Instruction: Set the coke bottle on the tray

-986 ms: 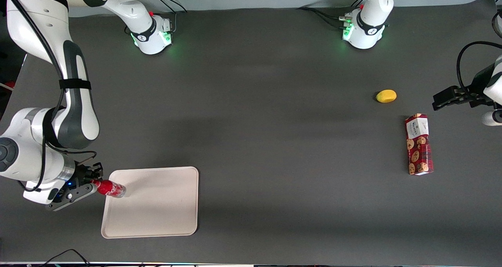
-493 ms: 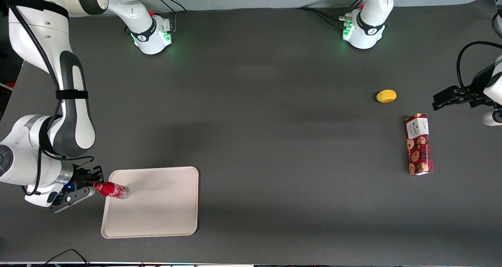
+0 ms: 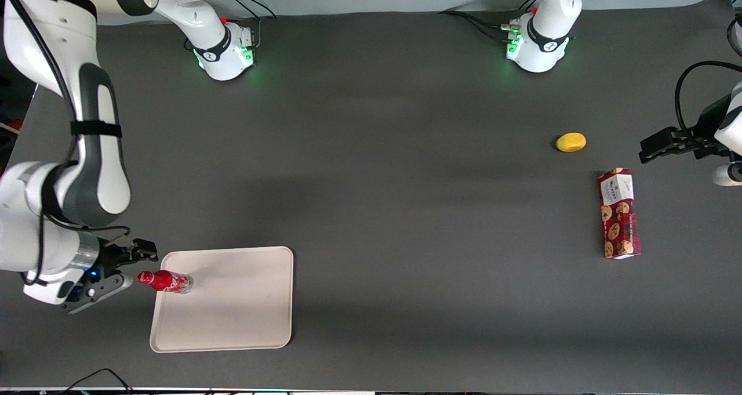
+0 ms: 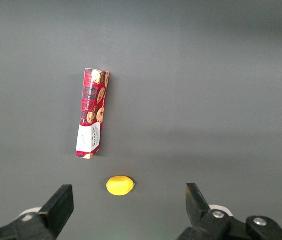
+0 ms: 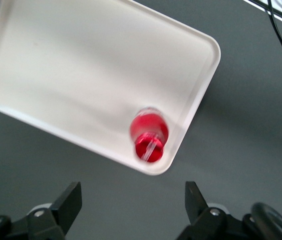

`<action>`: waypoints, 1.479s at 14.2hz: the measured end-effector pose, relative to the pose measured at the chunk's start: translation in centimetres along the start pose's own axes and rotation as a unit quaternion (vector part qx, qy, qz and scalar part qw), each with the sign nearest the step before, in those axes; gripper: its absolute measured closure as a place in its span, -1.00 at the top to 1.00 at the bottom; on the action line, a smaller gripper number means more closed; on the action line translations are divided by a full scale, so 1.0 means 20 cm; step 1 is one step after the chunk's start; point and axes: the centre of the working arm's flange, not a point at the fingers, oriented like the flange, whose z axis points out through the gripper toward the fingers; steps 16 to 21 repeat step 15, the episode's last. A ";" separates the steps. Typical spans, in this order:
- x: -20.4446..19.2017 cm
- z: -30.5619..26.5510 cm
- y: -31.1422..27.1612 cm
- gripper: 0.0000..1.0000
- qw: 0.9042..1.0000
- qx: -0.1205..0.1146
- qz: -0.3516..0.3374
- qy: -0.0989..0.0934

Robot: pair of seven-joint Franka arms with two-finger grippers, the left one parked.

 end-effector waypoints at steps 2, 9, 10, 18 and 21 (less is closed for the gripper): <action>-0.09 -0.28 -0.11 0.87 0.999 0.011 0.042 -0.019; -0.56 -0.76 -0.66 1.00 0.991 0.007 0.119 -0.063; -0.65 -0.77 -0.70 1.00 0.990 0.007 0.123 -0.063; -0.97 -0.79 -0.72 1.00 0.989 0.000 0.144 -0.043; -0.97 -0.79 -0.72 1.00 0.989 0.000 0.144 -0.043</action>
